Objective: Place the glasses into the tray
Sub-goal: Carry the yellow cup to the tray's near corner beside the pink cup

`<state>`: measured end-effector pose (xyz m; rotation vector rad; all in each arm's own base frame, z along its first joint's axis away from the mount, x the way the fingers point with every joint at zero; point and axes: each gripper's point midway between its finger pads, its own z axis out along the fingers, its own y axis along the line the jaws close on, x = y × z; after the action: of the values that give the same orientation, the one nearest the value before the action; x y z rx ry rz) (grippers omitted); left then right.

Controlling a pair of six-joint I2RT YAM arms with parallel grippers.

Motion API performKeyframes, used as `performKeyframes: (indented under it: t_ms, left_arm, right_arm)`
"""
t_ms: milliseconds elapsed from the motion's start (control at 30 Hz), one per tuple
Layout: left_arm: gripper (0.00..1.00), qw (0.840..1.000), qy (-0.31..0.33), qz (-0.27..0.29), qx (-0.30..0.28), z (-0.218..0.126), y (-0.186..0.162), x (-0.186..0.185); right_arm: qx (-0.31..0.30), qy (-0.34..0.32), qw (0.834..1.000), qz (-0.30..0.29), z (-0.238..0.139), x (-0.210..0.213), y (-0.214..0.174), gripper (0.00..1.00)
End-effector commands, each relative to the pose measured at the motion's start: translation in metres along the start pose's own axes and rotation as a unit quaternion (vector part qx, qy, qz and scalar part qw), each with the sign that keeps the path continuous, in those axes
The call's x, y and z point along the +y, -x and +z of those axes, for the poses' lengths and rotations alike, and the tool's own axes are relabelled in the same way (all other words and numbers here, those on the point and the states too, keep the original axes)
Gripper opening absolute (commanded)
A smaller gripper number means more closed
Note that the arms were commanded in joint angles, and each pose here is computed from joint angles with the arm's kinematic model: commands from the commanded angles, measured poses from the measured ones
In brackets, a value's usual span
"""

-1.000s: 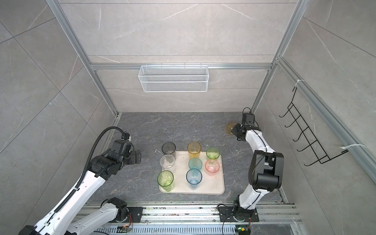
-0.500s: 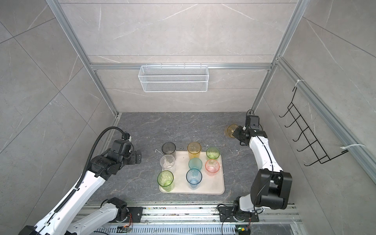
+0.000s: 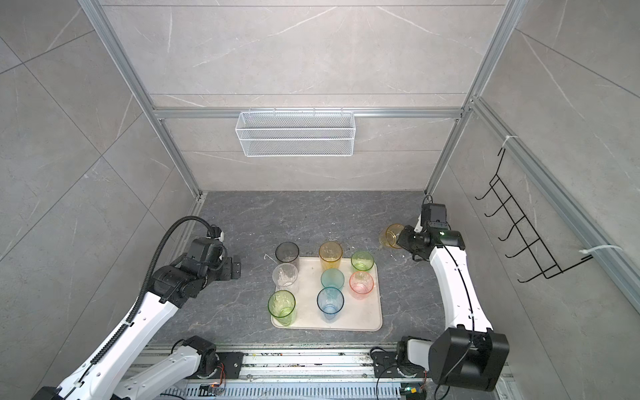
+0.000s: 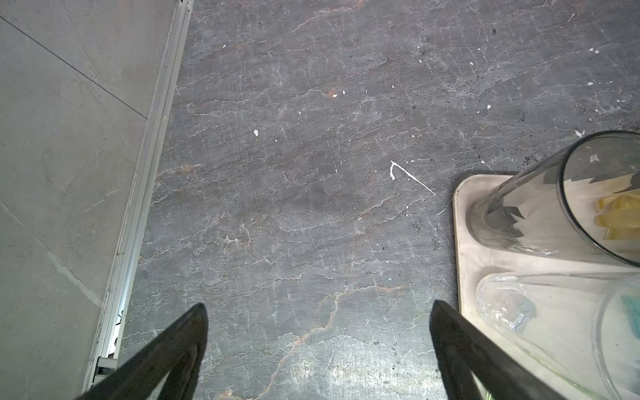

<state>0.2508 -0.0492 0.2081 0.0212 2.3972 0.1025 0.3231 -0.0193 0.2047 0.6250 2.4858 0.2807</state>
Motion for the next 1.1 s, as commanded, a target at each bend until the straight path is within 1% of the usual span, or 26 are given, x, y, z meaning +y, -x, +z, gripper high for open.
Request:
performKeyframes:
  t_ms: [0,233,567,767,1067]
  left_arm:
    - [1.00,1.000,-0.017,-0.015,-0.021,-0.010,0.012,-0.003]
    - [1.00,0.999,-0.022,-0.015,-0.018,-0.009,0.011,-0.005]
    - [1.00,0.999,-0.024,-0.015,-0.016,-0.008,0.012,-0.006]
    - [1.00,1.000,-0.024,-0.014,-0.014,-0.007,0.011,-0.006]
    - [1.00,1.000,-0.023,-0.014,-0.010,-0.006,0.010,-0.007]
  right_arm:
    - [0.026,0.004,0.999,-0.020,-0.015,0.003,-0.020,0.00]
    - [0.058,0.003,0.997,-0.052,-0.033,0.015,-0.044,0.00]
    - [0.093,-0.029,0.989,-0.113,-0.061,0.023,-0.079,0.00]
    - [0.115,-0.040,0.983,-0.139,-0.076,0.022,-0.101,0.00]
    - [0.145,-0.045,0.974,-0.170,-0.085,0.022,-0.133,0.00]
